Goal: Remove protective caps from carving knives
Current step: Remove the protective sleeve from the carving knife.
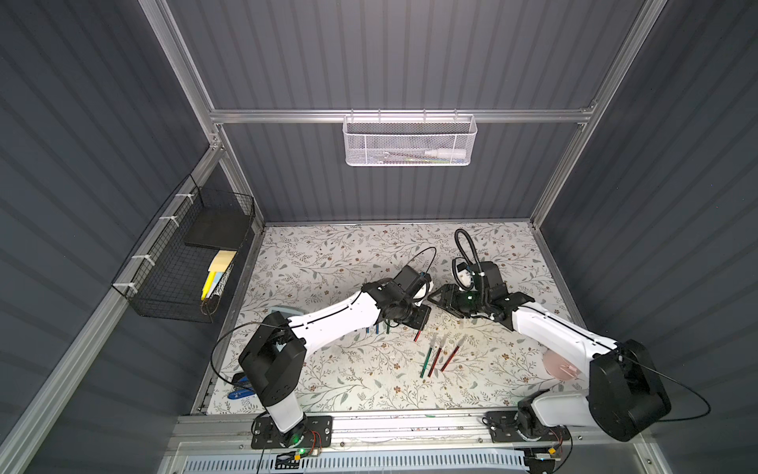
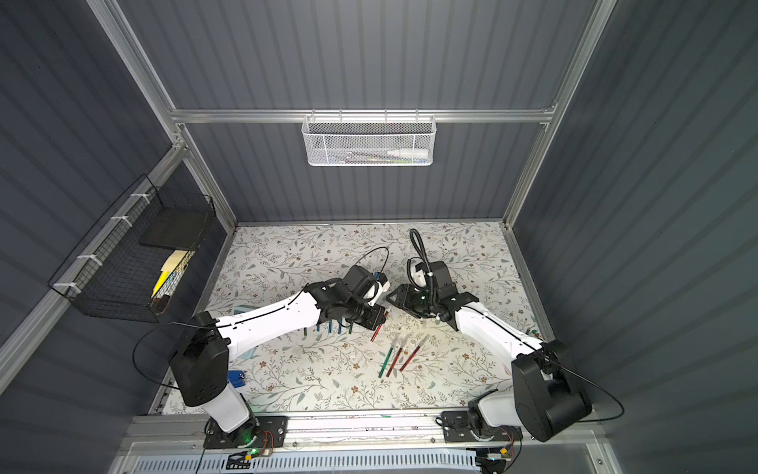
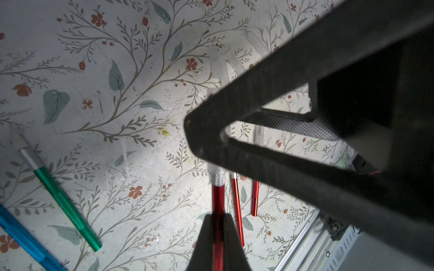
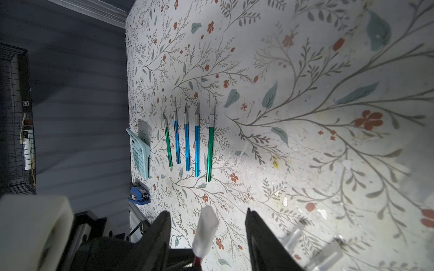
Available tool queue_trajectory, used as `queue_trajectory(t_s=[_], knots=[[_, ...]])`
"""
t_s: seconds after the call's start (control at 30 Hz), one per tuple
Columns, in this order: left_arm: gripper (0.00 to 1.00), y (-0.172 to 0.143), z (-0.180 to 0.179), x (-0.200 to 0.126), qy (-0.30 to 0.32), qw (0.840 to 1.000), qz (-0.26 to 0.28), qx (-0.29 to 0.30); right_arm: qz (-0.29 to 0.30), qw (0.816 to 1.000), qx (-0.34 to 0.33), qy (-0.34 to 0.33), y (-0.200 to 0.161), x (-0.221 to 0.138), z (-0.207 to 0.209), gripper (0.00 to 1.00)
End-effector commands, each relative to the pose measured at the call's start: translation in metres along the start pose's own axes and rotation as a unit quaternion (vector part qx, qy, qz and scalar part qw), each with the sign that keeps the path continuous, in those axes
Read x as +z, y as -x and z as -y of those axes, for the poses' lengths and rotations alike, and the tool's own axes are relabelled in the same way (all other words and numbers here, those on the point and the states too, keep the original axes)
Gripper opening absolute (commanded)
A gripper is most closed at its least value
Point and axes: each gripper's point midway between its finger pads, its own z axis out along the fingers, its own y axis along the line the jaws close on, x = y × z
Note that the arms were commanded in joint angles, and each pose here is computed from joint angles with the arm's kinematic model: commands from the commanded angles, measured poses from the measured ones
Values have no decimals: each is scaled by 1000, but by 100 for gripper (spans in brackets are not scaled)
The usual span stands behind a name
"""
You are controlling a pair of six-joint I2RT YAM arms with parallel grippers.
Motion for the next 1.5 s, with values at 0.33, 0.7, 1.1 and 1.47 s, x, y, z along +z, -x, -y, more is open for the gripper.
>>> queue_trajectory(t_s=[0.33, 0.7, 1.1, 1.47], knots=[[0, 12, 7, -9, -10, 1000, 5, 8, 25, 1000, -8, 10, 9, 0, -13, 51], [0, 10, 5, -9, -9, 1000, 7, 6, 33, 999, -12, 13, 12, -3, -17, 49], [0, 9, 2, -8, -6, 1000, 6, 4, 31, 999, -9, 9, 12, -2, -16, 38], [0, 8, 1, -6, -5, 1000, 4, 2, 34, 999, -9, 7, 12, -3, -15, 18]])
